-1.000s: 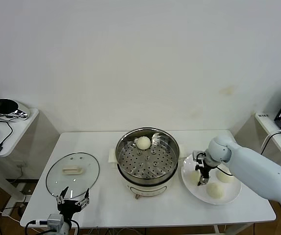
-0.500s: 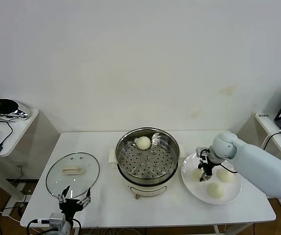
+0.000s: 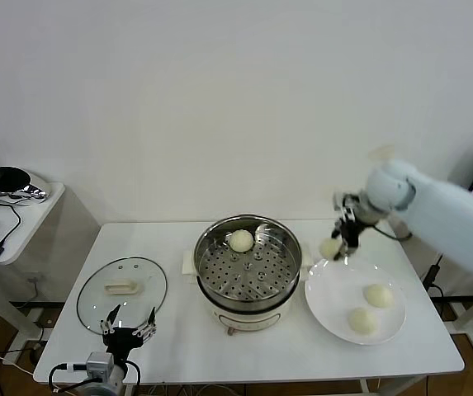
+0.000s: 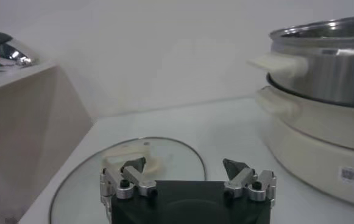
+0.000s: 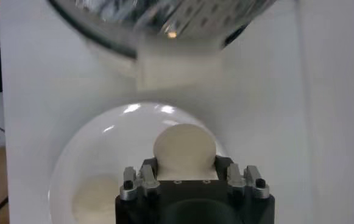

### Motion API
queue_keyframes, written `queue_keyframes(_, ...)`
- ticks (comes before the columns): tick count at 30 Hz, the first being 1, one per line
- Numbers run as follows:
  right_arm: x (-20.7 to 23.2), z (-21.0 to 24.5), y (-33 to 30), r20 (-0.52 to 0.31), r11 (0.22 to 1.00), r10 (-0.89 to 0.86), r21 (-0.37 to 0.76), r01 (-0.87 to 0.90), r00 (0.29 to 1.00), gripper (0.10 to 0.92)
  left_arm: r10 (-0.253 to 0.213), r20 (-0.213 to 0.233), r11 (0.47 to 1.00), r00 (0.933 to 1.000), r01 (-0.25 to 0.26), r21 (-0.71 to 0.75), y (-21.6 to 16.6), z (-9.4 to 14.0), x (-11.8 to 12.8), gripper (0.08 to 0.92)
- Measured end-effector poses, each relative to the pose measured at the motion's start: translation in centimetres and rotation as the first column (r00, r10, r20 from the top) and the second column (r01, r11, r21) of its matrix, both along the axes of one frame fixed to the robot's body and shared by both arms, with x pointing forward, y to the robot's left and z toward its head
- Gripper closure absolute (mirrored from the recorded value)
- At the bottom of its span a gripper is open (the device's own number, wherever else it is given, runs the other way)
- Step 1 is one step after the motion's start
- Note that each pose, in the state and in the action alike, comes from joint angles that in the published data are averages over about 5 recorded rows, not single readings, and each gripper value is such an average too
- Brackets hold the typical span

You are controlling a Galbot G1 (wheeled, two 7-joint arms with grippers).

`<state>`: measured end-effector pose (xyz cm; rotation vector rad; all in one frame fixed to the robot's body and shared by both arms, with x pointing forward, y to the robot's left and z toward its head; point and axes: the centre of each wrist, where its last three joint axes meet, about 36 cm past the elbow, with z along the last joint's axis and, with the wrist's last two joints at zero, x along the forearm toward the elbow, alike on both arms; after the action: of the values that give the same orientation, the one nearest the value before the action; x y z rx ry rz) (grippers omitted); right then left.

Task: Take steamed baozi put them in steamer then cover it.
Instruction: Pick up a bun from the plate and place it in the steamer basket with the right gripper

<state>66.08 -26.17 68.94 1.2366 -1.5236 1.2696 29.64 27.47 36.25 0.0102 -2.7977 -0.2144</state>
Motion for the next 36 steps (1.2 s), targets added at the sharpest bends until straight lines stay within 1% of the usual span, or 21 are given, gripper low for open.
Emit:
queue_keyframes(6, 1.1, 3.8, 5.2, 0.004, 0.998, 0.045, 0.040, -0.045, 0.999, 0.445, -0.010, 0.006, 1.000, 0.9999, 0.010, 0.002, -0.1, 0.5, -0.1, 0.177)
queue_keyframes(9, 1.4, 4.5, 8.2, -0.003, 0.996, 0.072, 0.052, -0.071, 0.997, 0.445, -0.015, 0.008, 1.000, 0.9999, 0.015, 0.002, -0.1, 0.7, -0.2, 0.177)
queue_keyframes(13, 1.7, 4.4, 12.2, -0.017, 0.992, 0.108, 0.059, -0.107, 0.994, 0.445, -0.022, 0.010, 1.000, 0.9997, 0.022, 0.000, -0.3, 0.9, -0.5, 0.177)
queue_keyframes(18, 1.8, 2.9, 16.7, -0.043, 0.987, 0.153, 0.060, -0.150, 0.987, 0.445, -0.027, 0.017, 1.000, 0.9995, 0.027, -0.008, -0.7, 1.3, -0.7, 0.177)
queue_keyframes(25, 1.6, -0.7, 21.3, -0.079, 0.980, 0.197, 0.043, -0.194, 0.977, 0.445, -0.025, 0.024, 1.000, 0.9994, 0.025, -0.002, -0.4, 1.7, -0.8, 0.177)
queue_keyframes(36, 0.7, -5.7, 24.5, -0.133, 0.973, 0.230, 0.014, -0.230, 0.964, 0.445, -0.026, 0.038, 1.000, 0.9989, 0.026, -0.003, -0.3, 2.3, -0.9, 0.177)
